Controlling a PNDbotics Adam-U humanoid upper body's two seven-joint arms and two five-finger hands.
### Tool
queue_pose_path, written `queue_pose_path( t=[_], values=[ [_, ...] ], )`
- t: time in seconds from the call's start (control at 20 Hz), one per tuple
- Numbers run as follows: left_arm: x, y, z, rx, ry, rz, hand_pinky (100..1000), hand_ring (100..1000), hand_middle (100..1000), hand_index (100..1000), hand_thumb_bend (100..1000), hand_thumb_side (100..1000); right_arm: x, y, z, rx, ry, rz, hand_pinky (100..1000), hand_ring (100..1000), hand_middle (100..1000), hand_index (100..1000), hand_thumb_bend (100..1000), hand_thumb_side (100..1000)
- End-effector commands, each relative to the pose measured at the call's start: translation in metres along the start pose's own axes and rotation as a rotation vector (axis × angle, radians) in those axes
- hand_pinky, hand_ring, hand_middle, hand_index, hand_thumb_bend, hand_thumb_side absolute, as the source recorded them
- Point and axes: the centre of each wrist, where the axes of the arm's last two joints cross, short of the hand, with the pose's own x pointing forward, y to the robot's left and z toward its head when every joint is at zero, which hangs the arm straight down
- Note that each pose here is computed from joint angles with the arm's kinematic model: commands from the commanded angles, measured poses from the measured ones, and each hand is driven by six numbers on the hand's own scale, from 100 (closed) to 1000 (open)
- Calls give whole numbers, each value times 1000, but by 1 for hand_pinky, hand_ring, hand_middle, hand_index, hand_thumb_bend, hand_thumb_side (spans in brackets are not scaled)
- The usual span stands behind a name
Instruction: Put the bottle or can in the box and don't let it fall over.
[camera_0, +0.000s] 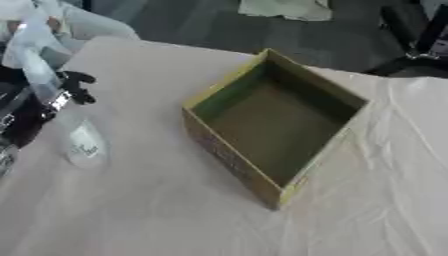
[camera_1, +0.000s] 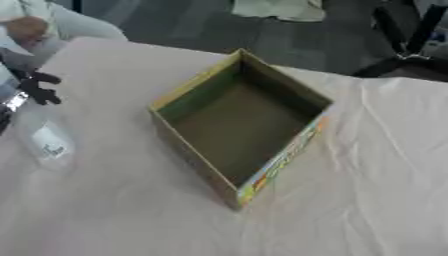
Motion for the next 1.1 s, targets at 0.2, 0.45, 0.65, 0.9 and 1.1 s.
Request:
queue_pose_path(
  t=[0.2,0.45,0.65,0.9,1.1],
  values=[
    [5,3,-2,-18,-5,-12,746,511,647,311,100,574,3,-4,-4,2,-16,3,944,1000,1000,916,100,581],
    [5,2,-2,-34,-40,-11,682,450,577,260,100,570,4,-5,-4,3,-18,0,944,1000,1000,915,100,581],
    [5,1,-3,-46,-65,-6,651,419,546,231,100,566,4,-5,-5,2,-19,-2,944,1000,1000,915,100,581],
    [3,-1,-2,-52,-71,6,605,381,506,198,100,567,4,-5,-5,2,-20,-4,945,1000,1000,916,100,580],
    [1,0,-2,-37,-70,19,526,322,447,181,100,568,4,-4,-5,2,-20,-5,945,1000,1000,916,100,581]
  ],
)
